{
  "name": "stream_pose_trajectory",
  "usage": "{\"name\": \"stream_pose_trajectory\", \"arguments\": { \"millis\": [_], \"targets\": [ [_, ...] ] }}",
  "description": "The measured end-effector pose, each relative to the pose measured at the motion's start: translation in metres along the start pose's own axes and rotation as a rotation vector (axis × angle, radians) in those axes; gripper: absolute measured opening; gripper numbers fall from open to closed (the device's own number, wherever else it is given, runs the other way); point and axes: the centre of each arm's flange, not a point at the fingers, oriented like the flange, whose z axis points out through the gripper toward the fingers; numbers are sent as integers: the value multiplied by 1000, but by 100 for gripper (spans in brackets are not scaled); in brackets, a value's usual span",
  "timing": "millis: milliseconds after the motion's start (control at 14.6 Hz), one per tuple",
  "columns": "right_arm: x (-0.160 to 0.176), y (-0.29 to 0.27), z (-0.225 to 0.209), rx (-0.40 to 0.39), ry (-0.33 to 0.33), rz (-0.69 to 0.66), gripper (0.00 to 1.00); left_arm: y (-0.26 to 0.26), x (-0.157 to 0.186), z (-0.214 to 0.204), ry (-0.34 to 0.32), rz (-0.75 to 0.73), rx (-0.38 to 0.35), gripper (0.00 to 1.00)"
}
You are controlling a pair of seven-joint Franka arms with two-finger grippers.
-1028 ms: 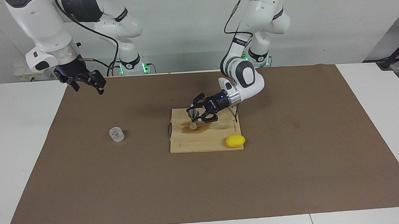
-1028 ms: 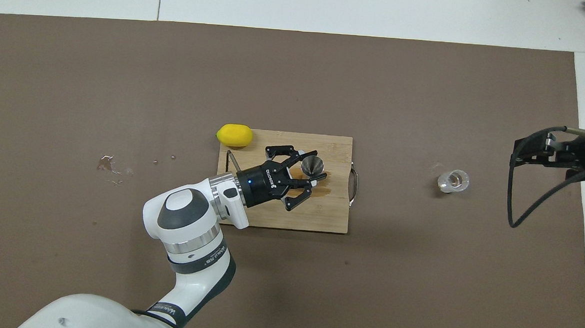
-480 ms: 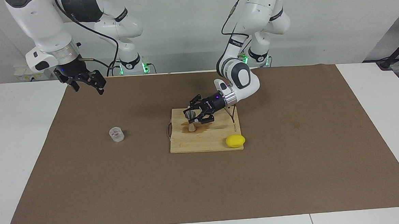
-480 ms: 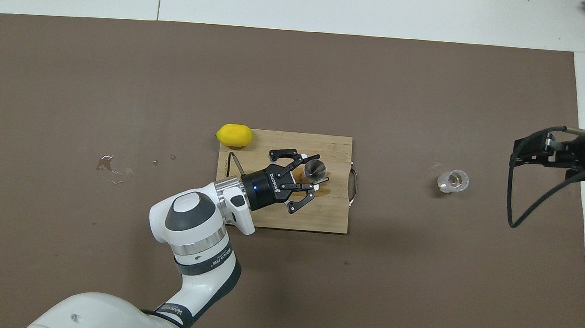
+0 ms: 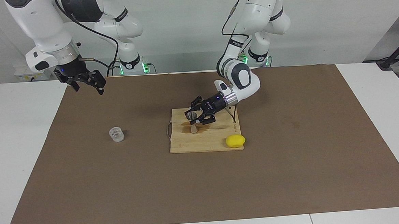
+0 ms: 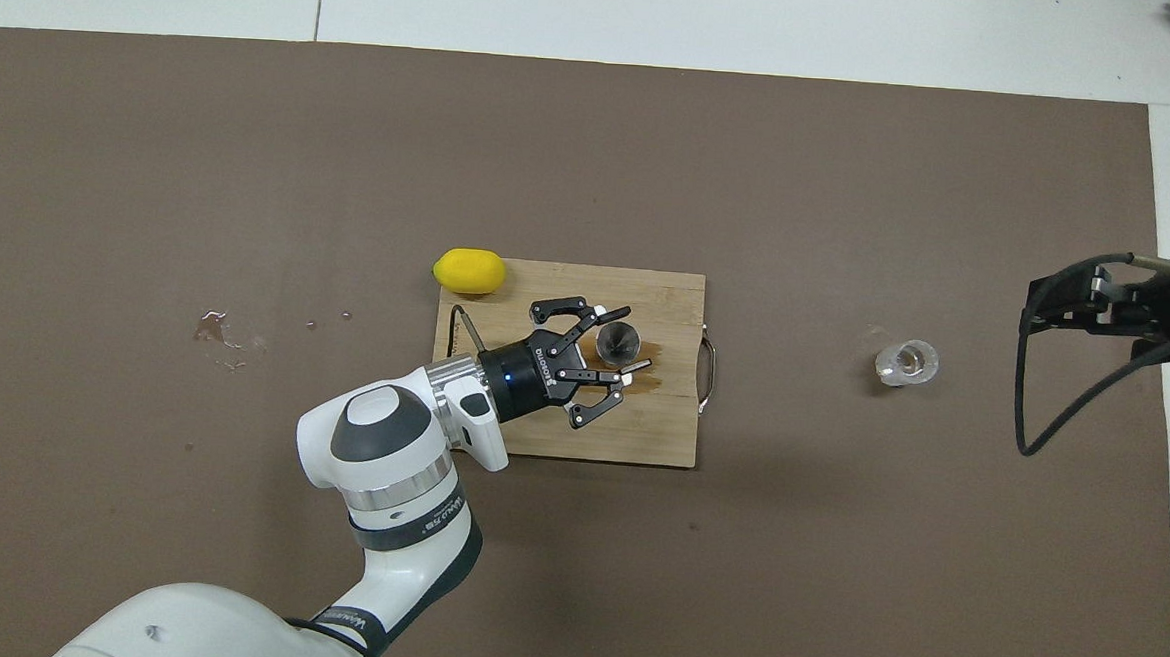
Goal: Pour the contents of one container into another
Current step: 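Lower the metal cup onto the board and open the left gripper, then withdraw the left gripper while the right gripper reaches the glass cup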
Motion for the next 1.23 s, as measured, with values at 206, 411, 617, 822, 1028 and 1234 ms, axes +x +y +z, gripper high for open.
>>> {"name": "stream_pose_trajectory", "arguments": {
  "millis": [206,411,617,822,1028,1234],
  "targets": [
    [0,0,0,0,0,0,100,0,-2,-2,-5,-3,2,100],
    [0,0,0,0,0,0,100,-11,-4,-9,-5,-4,25,100],
    [0,0,0,0,0,0,100,-23,-7,-20,-1,-4,47,100],
    [0,0,0,0,0,0,100,-32,-11,-33,-23,26,33,100],
    [0,0,0,0,0,0,100,-44,-14,-58,-65,73,12,100],
    [-2,0,1,-4,-14,-2,100,-56,-3,-90,-115,163,-30,100]
  ]
}}
